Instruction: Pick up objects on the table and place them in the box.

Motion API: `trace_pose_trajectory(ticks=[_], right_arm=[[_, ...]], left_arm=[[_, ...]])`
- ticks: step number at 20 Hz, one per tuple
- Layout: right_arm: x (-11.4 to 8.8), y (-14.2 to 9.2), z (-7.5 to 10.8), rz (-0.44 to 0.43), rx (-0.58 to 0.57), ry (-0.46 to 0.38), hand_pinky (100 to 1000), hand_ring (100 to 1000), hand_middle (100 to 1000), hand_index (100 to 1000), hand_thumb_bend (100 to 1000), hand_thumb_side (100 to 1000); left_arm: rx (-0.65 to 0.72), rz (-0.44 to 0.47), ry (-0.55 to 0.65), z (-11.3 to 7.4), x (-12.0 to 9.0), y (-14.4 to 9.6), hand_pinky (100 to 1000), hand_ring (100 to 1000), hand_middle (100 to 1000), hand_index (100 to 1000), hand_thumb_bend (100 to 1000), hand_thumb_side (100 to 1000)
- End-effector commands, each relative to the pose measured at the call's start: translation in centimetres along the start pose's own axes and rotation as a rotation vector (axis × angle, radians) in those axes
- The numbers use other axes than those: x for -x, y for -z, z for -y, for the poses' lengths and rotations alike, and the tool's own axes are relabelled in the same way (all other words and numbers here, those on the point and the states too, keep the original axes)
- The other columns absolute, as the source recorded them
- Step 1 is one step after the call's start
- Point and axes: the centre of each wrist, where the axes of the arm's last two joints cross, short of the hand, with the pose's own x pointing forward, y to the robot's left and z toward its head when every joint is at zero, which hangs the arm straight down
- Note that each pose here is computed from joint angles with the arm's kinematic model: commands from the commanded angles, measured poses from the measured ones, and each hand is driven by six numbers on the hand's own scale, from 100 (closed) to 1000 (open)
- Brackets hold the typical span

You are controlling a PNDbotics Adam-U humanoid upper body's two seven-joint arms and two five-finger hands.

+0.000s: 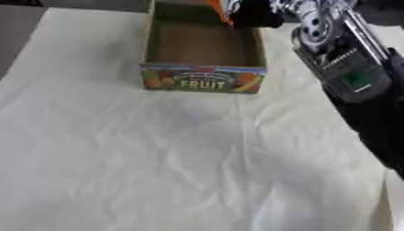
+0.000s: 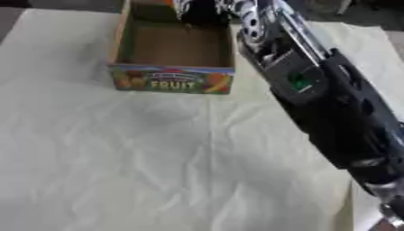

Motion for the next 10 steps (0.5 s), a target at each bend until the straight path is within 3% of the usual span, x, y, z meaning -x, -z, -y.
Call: trace_pose_trajectory(ticks=[1,8,10], right_arm=[[1.4,1.5,-0.3,-0.041,0.075,-0.034,909,927,402,657,100,139],[4.1,3.1,-2.7,-0.109,0.148,-0.1,892,909,414,657,100,122],[4.7,3.3,-3.5,-0.12,0.154,-0.126,889,909,418,659,100,208]], left_arm=[[0.004,0.038,-0.011,0.0,-0.7,0.6,318,360,618,786,100,666],[0.016,0.046,-0.025,0.3,-0.9,0.7,317,359,618,786,100,666],[0.02,0.048,-0.03,0.4,-0.9,0.8,317,358,618,786,100,666]])
